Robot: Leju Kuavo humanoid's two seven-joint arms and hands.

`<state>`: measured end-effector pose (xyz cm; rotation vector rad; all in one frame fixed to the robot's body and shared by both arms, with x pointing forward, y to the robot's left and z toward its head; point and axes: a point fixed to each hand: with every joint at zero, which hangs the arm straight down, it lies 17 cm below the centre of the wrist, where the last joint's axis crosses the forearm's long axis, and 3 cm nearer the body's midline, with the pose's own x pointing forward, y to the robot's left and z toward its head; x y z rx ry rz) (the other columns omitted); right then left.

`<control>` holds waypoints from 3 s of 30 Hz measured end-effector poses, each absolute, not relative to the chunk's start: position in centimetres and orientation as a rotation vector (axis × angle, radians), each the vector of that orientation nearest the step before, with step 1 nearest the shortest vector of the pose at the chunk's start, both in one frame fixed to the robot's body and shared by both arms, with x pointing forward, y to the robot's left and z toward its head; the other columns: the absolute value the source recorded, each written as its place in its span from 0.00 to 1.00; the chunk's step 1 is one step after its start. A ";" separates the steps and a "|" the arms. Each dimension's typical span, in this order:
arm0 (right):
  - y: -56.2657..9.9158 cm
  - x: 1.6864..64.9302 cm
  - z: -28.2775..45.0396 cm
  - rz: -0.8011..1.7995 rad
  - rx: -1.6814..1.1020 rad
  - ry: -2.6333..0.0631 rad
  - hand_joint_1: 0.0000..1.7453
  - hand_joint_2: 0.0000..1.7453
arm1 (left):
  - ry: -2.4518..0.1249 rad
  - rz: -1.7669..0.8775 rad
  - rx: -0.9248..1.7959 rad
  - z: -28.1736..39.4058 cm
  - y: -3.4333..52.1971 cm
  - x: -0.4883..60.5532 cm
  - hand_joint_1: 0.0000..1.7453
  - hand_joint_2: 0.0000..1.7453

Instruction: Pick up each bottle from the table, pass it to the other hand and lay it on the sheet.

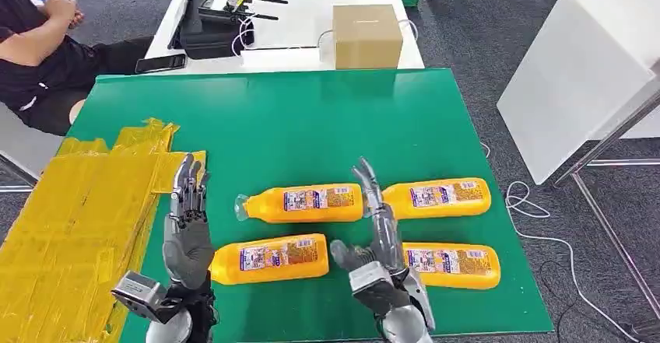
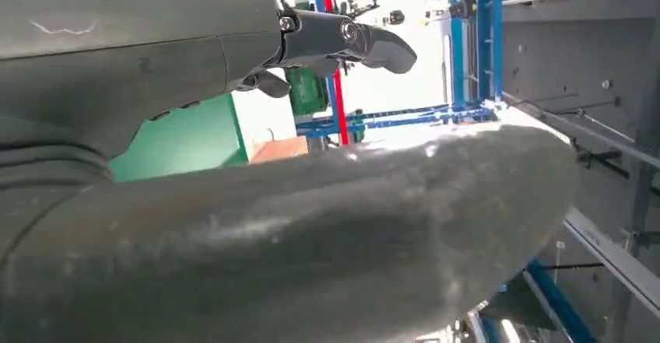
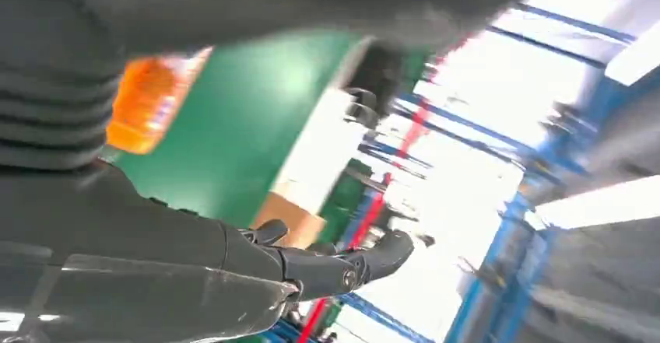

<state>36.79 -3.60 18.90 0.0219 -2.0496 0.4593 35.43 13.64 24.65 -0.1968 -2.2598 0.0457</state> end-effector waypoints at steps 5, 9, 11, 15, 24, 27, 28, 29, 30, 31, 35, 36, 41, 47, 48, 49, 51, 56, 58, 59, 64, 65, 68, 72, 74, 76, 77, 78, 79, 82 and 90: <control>-0.1 36.6 13.9 0.785 -0.114 -1.892 0.00 1.00 | -2.252 0.033 -0.219 24.4 13.5 35.5 0.00 0.00; 2.9 35.1 11.6 0.927 -0.081 -1.832 0.00 1.00 | -2.246 0.025 -0.232 24.1 13.4 35.6 0.00 0.00; 3.8 34.7 11.0 0.966 -0.062 -1.814 0.00 1.00 | -2.242 0.023 -0.234 24.0 13.4 35.7 0.00 0.00; 5.3 33.9 9.7 1.049 -0.032 -1.775 0.00 1.00 | -2.235 0.016 -0.243 23.7 13.4 35.8 0.00 0.00; 6.8 33.1 6.7 1.190 -0.056 -1.680 0.00 1.00 | -2.225 0.017 -0.240 23.3 13.6 35.9 0.00 0.00; 6.7 33.4 5.9 1.223 -0.091 -1.649 0.00 1.00 | -2.223 0.018 -0.239 23.2 13.6 36.0 0.00 0.00; 6.6 33.6 5.4 1.242 -0.118 -1.629 0.00 1.00 | -2.222 0.017 -0.238 23.2 13.7 36.0 0.00 0.00; 6.4 33.8 4.7 1.269 -0.155 -1.602 0.00 1.00 | -2.221 0.016 -0.237 23.1 13.7 36.0 0.00 0.00; 6.2 33.9 4.2 1.291 -0.188 -1.578 0.00 1.00 | -2.221 0.013 -0.236 23.1 13.7 36.0 0.00 0.00; 6.0 34.1 3.7 1.309 -0.214 -1.558 0.00 1.00 | -2.220 0.010 -0.234 23.0 13.8 36.0 0.00 0.00; 5.8 34.0 2.2 1.369 -0.272 -1.505 0.00 1.00 | -2.216 0.006 -0.225 22.8 14.1 36.1 0.00 0.00; 5.7 34.0 2.0 1.382 -0.282 -1.495 0.00 1.00 | -2.215 0.005 -0.223 22.8 14.2 36.1 0.00 0.00; 5.7 34.0 1.8 1.395 -0.290 -1.488 0.00 1.00 | -2.214 0.006 -0.220 22.7 14.3 36.1 0.00 0.00; 5.8 34.1 1.6 1.407 -0.296 -1.483 0.00 1.00 | -2.213 0.008 -0.217 22.6 14.5 36.1 0.00 0.00; 5.7 34.2 1.5 1.411 -0.299 -1.480 0.00 1.00 | -2.213 0.008 -0.216 22.6 14.5 36.1 0.00 0.00; 5.6 34.3 1.1 1.429 -0.311 -1.452 0.03 1.00 | -2.212 0.008 -0.215 22.6 14.6 36.2 0.00 0.00; 5.7 34.8 -0.7 1.514 -0.261 -1.371 1.00 1.00 | -2.212 0.020 -0.225 22.6 14.9 36.5 0.00 0.00; 5.7 35.4 -1.6 1.572 -0.227 -1.332 1.00 1.00 | -2.215 0.035 -0.239 22.8 14.9 37.0 0.00 0.00; 5.8 35.7 -1.7 1.585 -0.215 -1.319 1.00 1.00 | -2.216 0.038 -0.243 22.9 14.9 37.2 0.00 0.00; 5.9 35.8 -1.7 1.590 -0.209 -1.317 1.00 1.00 | -2.217 0.041 -0.245 23.0 14.9 37.3 0.00 0.00; 6.3 35.9 -1.8 1.611 -0.200 -1.304 1.00 1.00 | -2.221 0.040 -0.249 23.1 14.8 37.7 0.00 0.00; 6.2 36.0 -1.8 1.612 -0.201 -1.302 1.00 1.00 | -2.220 0.040 -0.250 23.1 14.8 37.7 0.00 0.00; 6.2 36.0 -2.0 1.619 -0.194 -1.290 1.00 1.00 | -2.221 0.042 -0.254 23.2 14.8 37.8 0.00 0.00; 6.0 36.1 -2.5 1.608 -0.174 -1.268 1.00 1.00 | -2.221 0.056 -0.260 23.2 14.9 37.9 0.00 0.00; 6.1 36.1 -2.3 1.556 -0.156 -1.281 1.00 1.00 | -2.219 0.095 -0.231 23.2 15.6 38.1 0.00 0.00; 6.2 36.0 -2.0 1.474 -0.128 -1.299 1.00 1.00 | -2.210 0.191 -0.138 23.0 17.4 38.5 0.00 0.00; 6.3 35.8 -1.8 1.432 -0.105 -1.306 1.00 1.00 | -2.201 0.263 -0.057 22.9 18.9 38.7 0.00 0.00; 6.4 35.6 -1.6 1.394 -0.080 -1.312 1.00 1.00 | -2.192 0.338 0.047 22.9 20.7 38.6 0.00 0.00; 6.6 35.3 -1.3 1.362 -0.056 -1.320 1.00 1.00 | -2.181 0.418 0.183 23.2 22.9 38.2 0.00 0.00; 7.3 34.7 -0.9 1.330 -0.010 -1.328 1.00 1.00 | -2.168 0.556 0.604 25.4 28.3 35.4 0.00 0.00; 8.4 34.1 -0.4 1.305 0.049 -1.334 1.00 1.00 | -2.167 0.760 0.742 27.6 33.5 31.4 0.00 0.00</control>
